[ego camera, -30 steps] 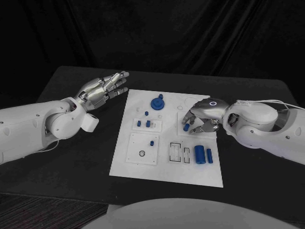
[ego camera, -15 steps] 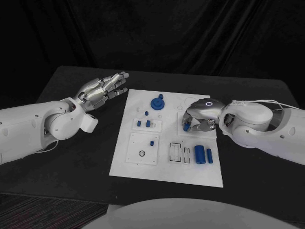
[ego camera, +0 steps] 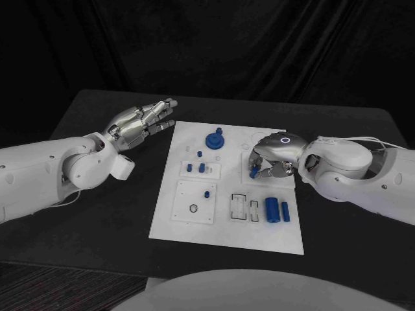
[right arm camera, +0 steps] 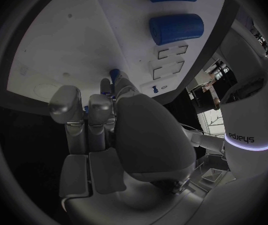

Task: Assemble the parts on the task board

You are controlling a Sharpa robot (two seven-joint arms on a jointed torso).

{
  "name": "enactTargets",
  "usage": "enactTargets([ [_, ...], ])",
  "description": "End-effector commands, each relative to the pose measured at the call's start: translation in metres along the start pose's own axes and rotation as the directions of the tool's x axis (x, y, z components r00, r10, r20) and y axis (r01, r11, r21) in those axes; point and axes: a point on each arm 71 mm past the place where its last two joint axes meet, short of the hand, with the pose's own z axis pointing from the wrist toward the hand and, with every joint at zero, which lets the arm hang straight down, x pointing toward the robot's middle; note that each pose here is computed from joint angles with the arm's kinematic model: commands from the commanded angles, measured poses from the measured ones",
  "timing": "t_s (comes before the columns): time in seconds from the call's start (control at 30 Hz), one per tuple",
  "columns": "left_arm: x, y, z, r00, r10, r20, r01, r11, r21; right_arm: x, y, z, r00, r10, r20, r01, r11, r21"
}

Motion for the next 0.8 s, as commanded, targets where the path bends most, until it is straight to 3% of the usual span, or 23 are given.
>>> enactTargets([
  [0.03, 0.0018, 0.0004, 0.0007, 1.0, -0.017, -0.013, 0.017, 1.0, 0.003, -0.0035, 0.001, -0.0004, 0.999, -0.003, 0.044, 0.003, 1.0, 0.002],
  [0.5, 0.0025, 0.0031, 0.0013, 0.999, -0.024, -0.022, 0.023, 1.0, -0.012, 0.0003, -0.0021, 0.0005, 1.0, -0.007, -0.007, 0.007, 1.0, 0.028],
  [0.8, 0.0028, 0.0038, 0.0017, 0.999, -0.024, -0.023, 0.024, 1.0, -0.014, 0.0045, -0.0045, 0.0005, 0.998, -0.011, -0.065, 0.014, 0.999, 0.05],
])
